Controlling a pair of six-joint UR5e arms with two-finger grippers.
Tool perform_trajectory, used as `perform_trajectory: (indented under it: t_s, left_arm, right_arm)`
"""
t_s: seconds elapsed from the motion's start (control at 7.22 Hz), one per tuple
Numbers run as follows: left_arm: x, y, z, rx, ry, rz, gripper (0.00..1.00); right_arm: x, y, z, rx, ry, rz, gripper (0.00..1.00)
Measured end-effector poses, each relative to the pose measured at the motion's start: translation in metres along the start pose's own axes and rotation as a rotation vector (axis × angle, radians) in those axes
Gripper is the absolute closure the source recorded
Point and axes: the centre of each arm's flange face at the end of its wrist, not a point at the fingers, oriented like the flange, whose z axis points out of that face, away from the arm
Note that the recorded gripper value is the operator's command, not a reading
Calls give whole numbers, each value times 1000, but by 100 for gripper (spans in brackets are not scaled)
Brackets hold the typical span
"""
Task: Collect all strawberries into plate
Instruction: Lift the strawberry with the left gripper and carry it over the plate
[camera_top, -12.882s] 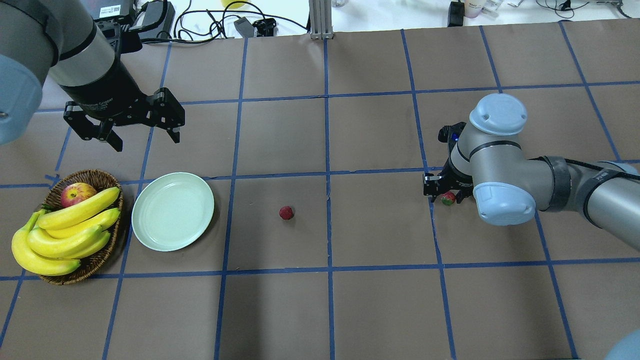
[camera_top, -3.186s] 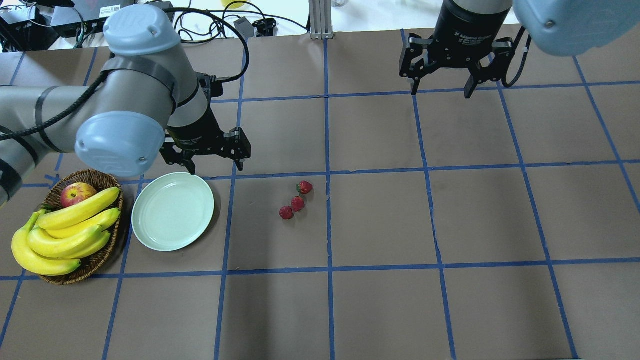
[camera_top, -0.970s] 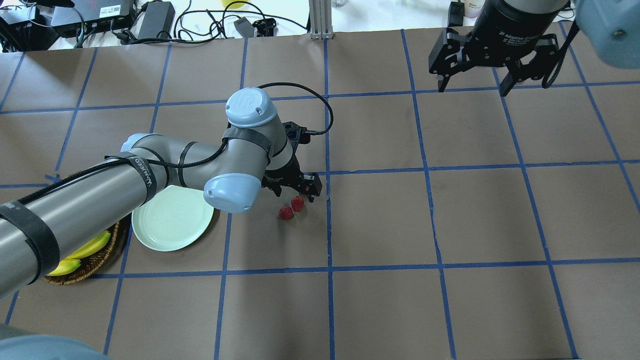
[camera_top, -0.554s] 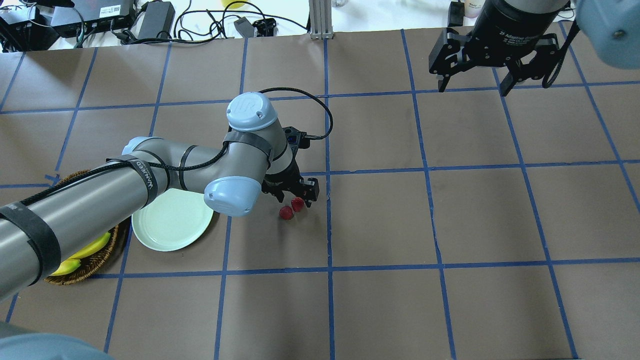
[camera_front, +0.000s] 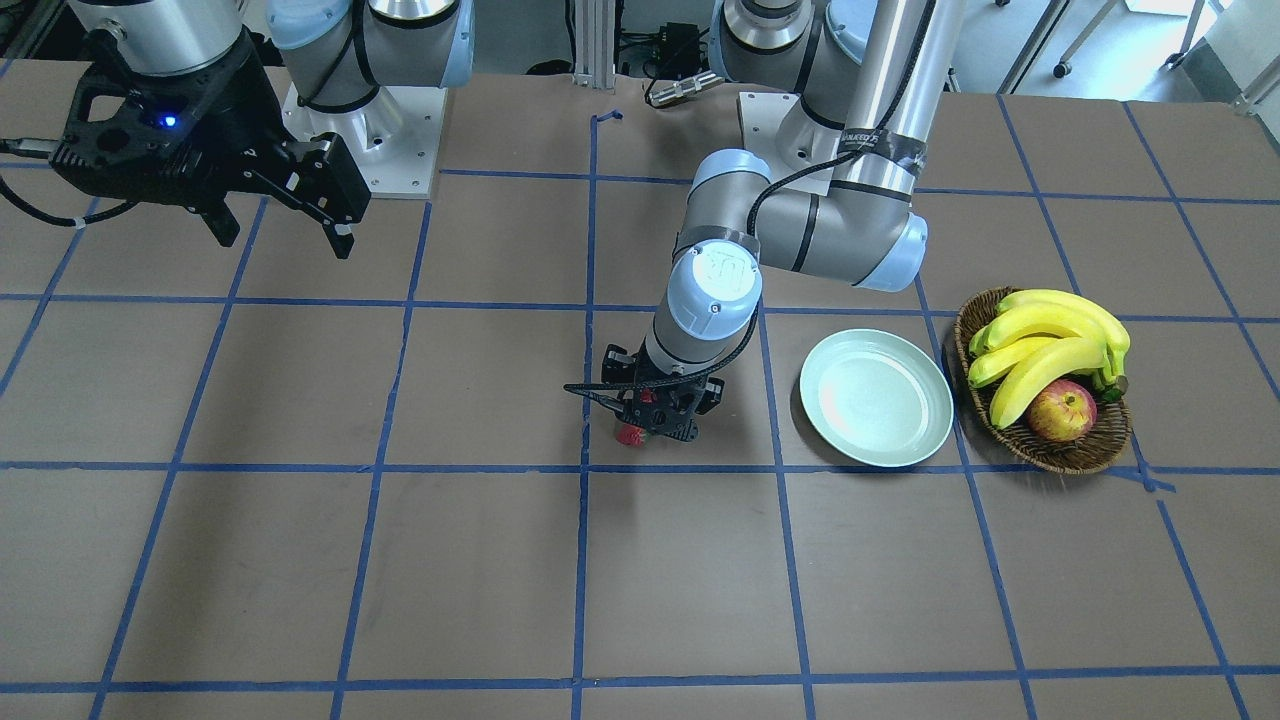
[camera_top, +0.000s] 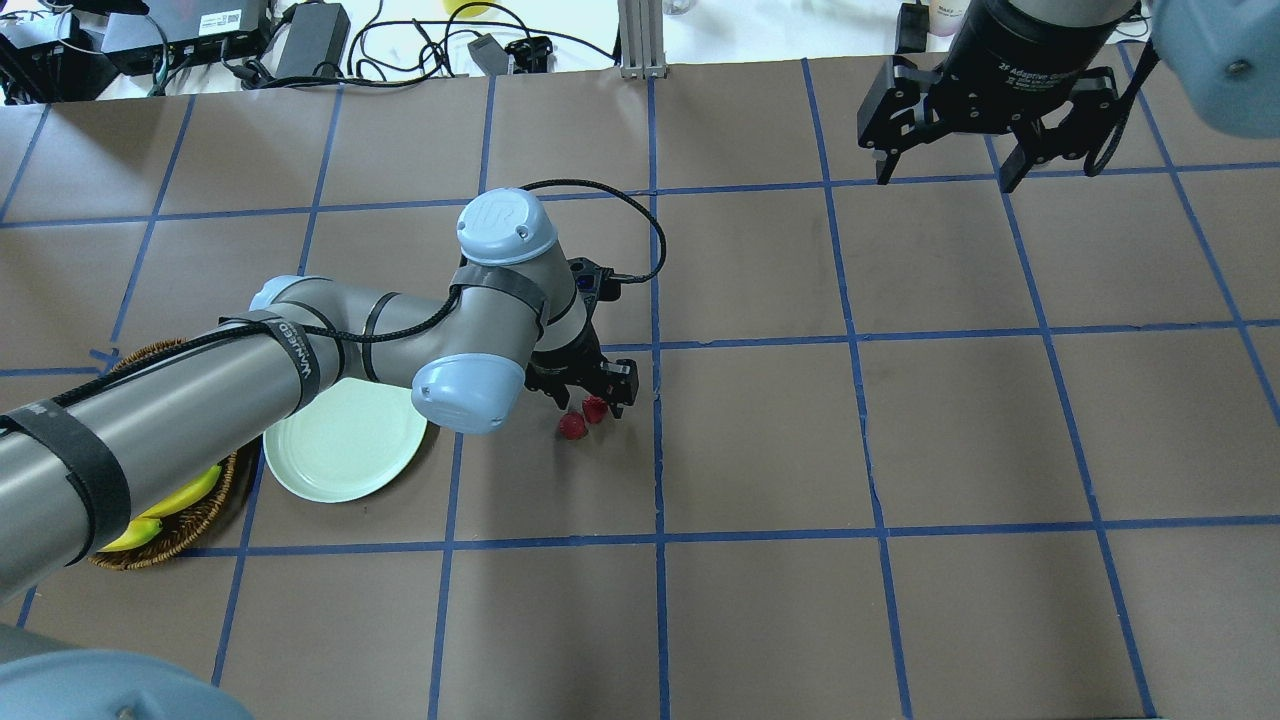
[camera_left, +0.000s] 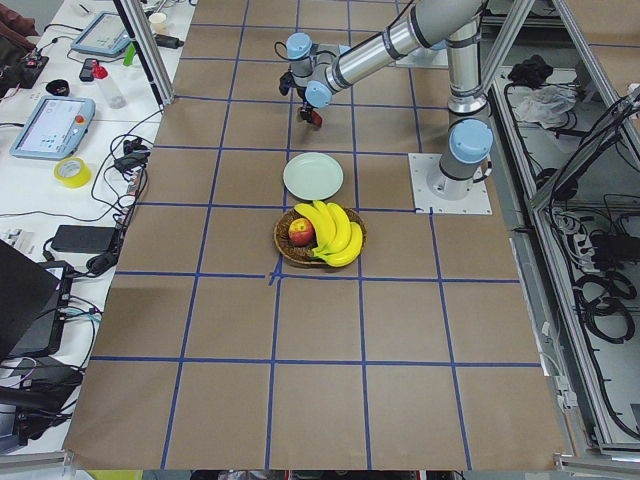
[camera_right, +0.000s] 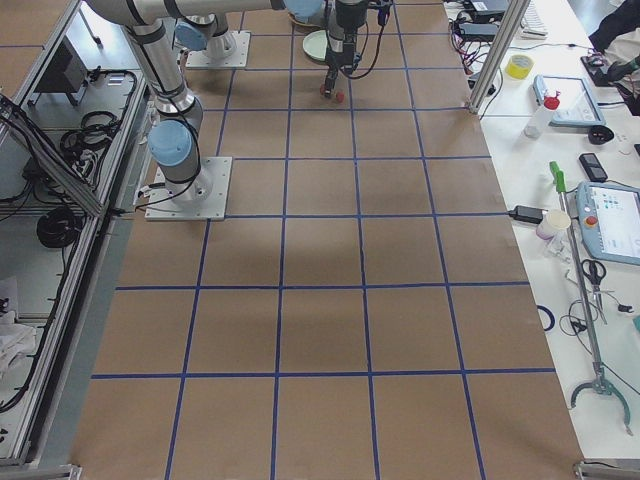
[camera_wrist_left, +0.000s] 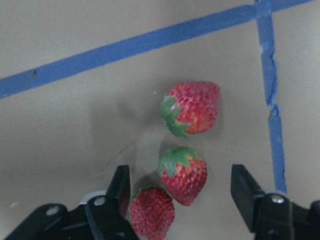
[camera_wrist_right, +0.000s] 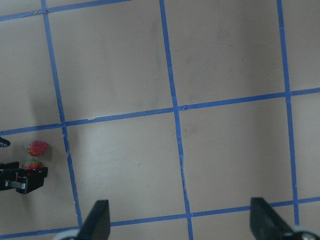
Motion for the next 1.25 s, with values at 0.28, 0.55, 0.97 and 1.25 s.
perform_trajectory:
  t_s: [0.28, 0.55, 0.97, 1.25]
  left_arm:
    - [0, -2, -1, 5, 4, -14, 100]
    - [4, -11, -13, 34, 26, -17, 100]
    - [6, -44, -92, 140, 51, -34, 100]
    - [-59, -58, -137, 191, 41, -112, 100]
  right_arm:
    - [0, 0, 0, 0, 0, 0, 0]
    - [0, 0, 0, 0, 0, 1, 0]
    - [1, 0, 0, 0, 0, 1, 0]
    - [1, -1, 1, -2, 2, 1, 0]
